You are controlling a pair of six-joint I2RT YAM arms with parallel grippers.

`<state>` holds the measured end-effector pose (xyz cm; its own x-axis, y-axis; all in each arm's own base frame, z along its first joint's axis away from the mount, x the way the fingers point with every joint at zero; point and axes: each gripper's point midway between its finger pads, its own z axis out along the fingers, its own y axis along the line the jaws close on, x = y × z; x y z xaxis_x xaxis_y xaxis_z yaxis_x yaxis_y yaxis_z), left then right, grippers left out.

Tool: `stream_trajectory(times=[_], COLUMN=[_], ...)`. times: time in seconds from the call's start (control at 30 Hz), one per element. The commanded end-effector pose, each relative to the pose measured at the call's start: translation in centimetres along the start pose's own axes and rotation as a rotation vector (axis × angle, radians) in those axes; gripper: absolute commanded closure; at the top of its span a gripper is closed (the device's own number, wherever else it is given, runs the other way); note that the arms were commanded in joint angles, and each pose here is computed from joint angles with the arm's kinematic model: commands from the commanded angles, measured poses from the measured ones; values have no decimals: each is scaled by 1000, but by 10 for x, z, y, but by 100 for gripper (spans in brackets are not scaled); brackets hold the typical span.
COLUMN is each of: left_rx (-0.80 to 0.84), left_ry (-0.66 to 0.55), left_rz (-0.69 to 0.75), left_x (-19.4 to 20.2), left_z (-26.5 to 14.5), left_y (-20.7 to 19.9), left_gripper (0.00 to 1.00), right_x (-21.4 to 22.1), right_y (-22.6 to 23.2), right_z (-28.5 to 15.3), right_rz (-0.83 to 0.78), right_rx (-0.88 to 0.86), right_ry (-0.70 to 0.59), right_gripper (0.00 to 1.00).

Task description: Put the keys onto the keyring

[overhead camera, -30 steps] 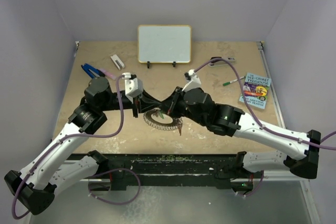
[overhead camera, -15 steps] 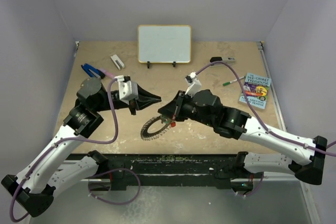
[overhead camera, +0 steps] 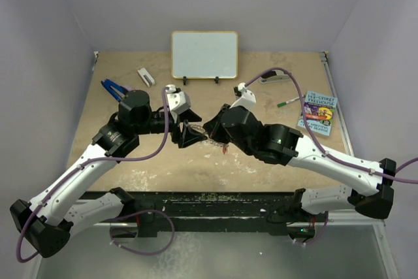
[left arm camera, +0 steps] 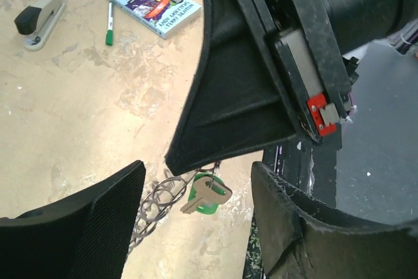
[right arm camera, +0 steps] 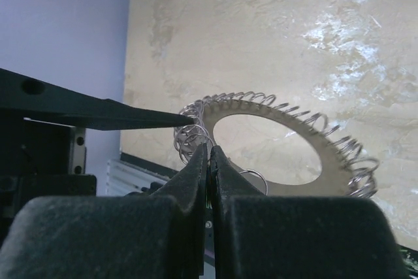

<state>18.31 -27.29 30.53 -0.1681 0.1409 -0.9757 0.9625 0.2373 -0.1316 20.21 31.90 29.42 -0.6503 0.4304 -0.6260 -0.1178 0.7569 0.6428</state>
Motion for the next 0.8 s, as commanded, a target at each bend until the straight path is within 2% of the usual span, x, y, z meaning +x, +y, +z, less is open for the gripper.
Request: stream_trajectory(times=[0.0,0.17,0.57,0.7,0.77], left_rx=[-45,-89,-66,-55,-58], left_ry=[-33,-2,-29,-27,-22], left_rz=[17,3,4,5,12], left_x=[-21,-5,-3,0,2], left_z=[-2,-2,3,3,2], left_y=[4,12,11,8,9], left_gripper=[30,29,23,25,29], right_x=[-23,-26,-25,-26,-27], right_y=[6,12,27,30,34], right_z=[-12,-19,-23,-24,-27], right_rz=[50,42,54,56,57], right_rx=[40,36,-24,-43,-65], right_ry=[-100,-119,-108,-104,-104], right_gripper=[100,100,100,100,100])
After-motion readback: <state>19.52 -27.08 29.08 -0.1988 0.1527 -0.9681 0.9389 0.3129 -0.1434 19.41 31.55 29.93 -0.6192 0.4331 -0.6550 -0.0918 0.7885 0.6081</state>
